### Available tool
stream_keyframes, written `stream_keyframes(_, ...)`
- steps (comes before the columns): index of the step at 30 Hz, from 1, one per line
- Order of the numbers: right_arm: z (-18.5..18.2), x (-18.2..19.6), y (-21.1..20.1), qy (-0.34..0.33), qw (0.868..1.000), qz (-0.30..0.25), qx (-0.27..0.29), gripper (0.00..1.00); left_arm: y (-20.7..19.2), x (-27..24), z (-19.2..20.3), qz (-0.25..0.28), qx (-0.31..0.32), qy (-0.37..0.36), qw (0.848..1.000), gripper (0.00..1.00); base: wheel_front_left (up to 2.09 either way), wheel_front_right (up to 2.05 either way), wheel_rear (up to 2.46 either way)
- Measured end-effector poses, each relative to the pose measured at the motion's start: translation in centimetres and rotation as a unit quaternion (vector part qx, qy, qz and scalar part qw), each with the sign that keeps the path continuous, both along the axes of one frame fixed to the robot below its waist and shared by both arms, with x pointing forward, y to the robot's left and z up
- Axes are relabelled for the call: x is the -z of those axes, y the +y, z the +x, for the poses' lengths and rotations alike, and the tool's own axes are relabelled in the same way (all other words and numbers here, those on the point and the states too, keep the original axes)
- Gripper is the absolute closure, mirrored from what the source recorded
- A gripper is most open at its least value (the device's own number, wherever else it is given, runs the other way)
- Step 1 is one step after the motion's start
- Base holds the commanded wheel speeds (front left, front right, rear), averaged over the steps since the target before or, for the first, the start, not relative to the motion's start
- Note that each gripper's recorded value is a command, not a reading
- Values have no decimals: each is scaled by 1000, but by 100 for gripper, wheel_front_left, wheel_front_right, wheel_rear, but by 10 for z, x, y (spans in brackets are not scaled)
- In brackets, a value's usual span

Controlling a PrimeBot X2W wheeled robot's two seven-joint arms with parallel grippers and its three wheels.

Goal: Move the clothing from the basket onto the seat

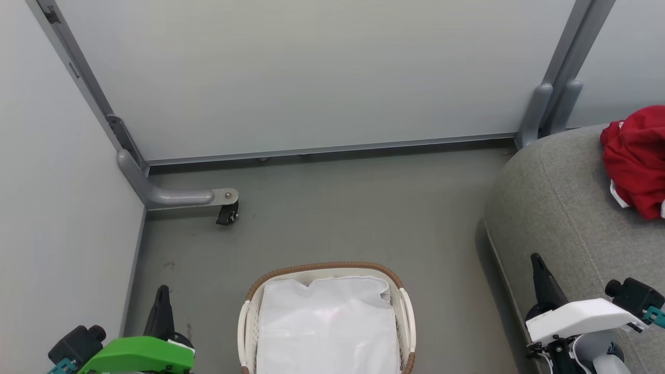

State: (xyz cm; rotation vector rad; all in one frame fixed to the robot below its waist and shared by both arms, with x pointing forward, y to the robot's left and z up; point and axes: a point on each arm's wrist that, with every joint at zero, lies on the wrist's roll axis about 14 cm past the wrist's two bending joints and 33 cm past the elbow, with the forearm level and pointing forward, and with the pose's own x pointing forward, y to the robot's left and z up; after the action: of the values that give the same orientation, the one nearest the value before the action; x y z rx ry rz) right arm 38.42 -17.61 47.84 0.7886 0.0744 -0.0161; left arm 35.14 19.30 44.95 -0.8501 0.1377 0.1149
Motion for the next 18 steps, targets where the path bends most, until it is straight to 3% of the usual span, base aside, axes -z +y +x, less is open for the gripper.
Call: stream_keyframes(18, 1, -4, -7, 3, 994, 108, 14, 100, 4, -12, 10, -99, -15, -15, 995, 100, 0, 0, 0)
